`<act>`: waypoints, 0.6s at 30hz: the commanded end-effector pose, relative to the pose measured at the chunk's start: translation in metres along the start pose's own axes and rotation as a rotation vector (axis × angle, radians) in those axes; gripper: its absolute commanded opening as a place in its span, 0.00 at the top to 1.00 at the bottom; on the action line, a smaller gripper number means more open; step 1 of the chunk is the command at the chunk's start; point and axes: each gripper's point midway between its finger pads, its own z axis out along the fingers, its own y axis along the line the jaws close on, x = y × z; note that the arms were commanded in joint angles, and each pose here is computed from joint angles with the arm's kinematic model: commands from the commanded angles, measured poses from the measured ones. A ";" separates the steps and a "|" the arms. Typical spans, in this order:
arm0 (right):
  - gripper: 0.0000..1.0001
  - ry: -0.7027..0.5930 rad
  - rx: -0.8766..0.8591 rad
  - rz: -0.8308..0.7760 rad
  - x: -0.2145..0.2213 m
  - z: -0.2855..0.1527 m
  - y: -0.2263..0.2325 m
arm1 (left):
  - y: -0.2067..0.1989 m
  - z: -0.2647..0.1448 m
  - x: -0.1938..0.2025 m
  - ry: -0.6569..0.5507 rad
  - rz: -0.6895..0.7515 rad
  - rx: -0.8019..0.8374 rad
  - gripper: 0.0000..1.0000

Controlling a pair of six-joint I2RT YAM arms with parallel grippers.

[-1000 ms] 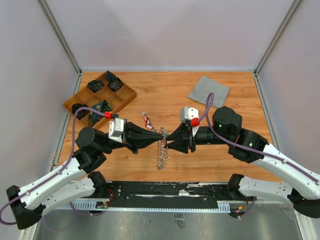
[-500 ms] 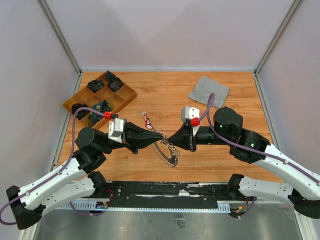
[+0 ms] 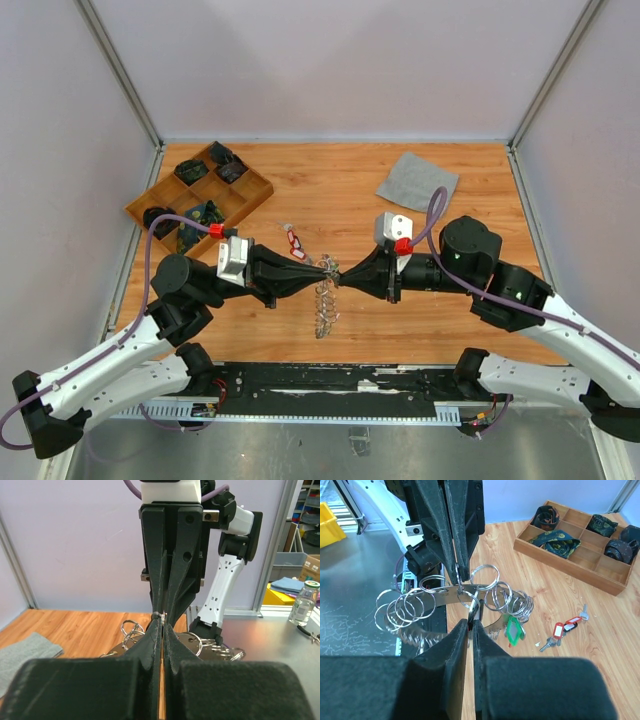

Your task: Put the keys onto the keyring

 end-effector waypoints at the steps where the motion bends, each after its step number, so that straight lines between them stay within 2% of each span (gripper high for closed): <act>1: 0.87 -0.027 -0.003 -0.040 -0.013 -0.007 0.004 | -0.006 0.002 -0.015 -0.050 0.037 0.033 0.99; 3: 0.80 -0.015 -0.008 -0.054 -0.012 -0.010 0.005 | -0.007 0.002 -0.014 -0.049 0.036 0.037 0.99; 6: 0.75 -0.009 0.011 -0.084 -0.012 -0.017 0.004 | -0.008 0.002 -0.015 -0.049 0.038 0.043 0.99; 13: 0.79 -0.065 0.053 -0.071 -0.025 -0.023 0.000 | -0.011 0.002 -0.014 -0.048 0.039 0.060 1.00; 18: 0.81 -0.113 0.132 0.060 -0.039 -0.021 -0.011 | -0.011 0.002 -0.015 -0.048 0.039 0.063 1.00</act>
